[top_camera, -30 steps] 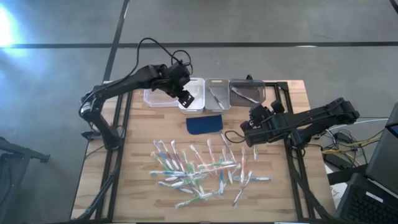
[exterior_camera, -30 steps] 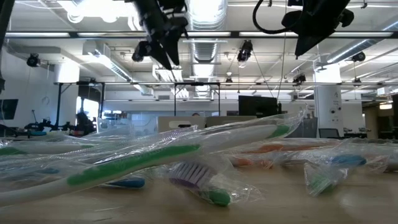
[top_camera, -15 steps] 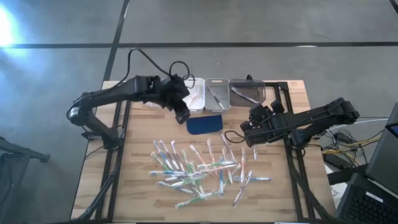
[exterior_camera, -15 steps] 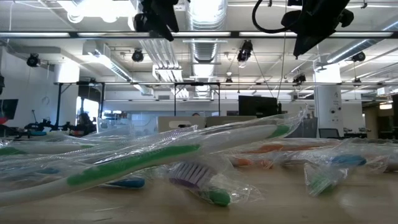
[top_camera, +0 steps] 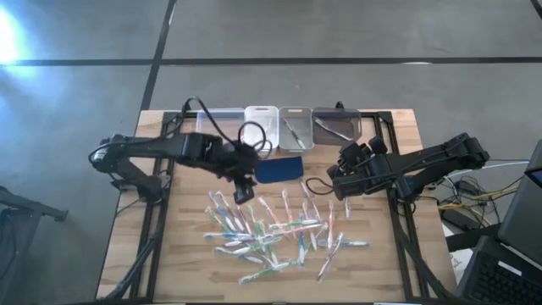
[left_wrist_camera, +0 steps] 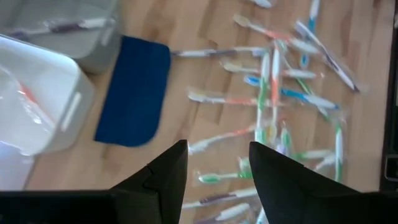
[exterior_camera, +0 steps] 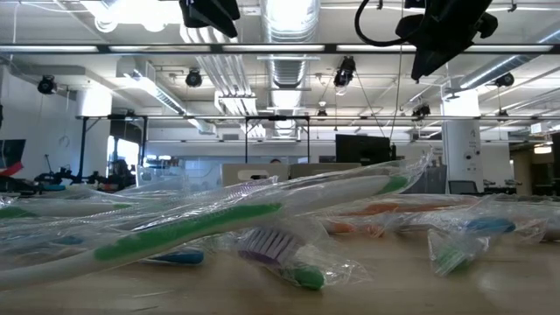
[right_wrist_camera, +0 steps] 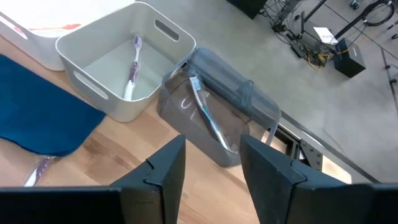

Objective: Pick & Place Toothbrushes
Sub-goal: Put the green toothbrush into the transparent bin

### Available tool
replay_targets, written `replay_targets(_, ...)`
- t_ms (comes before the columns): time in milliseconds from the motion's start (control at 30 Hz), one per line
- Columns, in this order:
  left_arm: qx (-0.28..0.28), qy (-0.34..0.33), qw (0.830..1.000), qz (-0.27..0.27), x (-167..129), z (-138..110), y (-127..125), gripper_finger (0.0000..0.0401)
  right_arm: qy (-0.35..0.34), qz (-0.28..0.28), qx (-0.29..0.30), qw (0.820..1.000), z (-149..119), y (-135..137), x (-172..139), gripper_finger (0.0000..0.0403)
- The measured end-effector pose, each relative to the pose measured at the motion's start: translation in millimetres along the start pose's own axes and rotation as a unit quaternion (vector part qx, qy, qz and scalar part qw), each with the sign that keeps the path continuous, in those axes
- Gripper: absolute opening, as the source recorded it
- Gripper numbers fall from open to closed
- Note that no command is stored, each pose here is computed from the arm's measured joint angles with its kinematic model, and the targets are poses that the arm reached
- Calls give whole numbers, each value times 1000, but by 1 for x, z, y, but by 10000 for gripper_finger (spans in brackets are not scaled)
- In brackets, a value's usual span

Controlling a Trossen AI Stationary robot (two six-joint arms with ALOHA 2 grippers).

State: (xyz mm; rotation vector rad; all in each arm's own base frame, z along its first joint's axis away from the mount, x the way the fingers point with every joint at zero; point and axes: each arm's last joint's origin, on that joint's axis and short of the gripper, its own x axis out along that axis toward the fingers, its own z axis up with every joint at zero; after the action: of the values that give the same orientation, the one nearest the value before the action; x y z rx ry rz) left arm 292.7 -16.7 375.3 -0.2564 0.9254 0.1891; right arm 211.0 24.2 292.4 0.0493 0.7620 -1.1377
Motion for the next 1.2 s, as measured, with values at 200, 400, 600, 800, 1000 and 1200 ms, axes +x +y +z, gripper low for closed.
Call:
replay_targets(200, 22, 19, 1000, -5, 14, -16, -16, 177, -1, 1, 2, 1000, 0, 0, 0, 166)
replay_targets(400, 31, 45, 998, -6, 31, -33, -24, 177, -2, 5, 8, 1000, 1, 1, 0, 182)
replay_targets(600, 42, 66, 997, -15, 47, -54, -38, 177, -3, 5, 8, 1000, 1, 1, 0, 196)
replay_targets(800, 54, 60, 996, -48, 59, -76, -60, 177, -3, 6, 9, 1000, 1, 1, 0, 205)
replay_targets(1000, 62, 39, 994, -84, 68, -93, -80, 177, -3, 6, 10, 1000, 1, 1, 0, 213)
replay_targets(1200, 75, 11, 991, -114, 80, -106, -90, 177, -3, 7, 11, 1000, 1, 2, 0, 221)
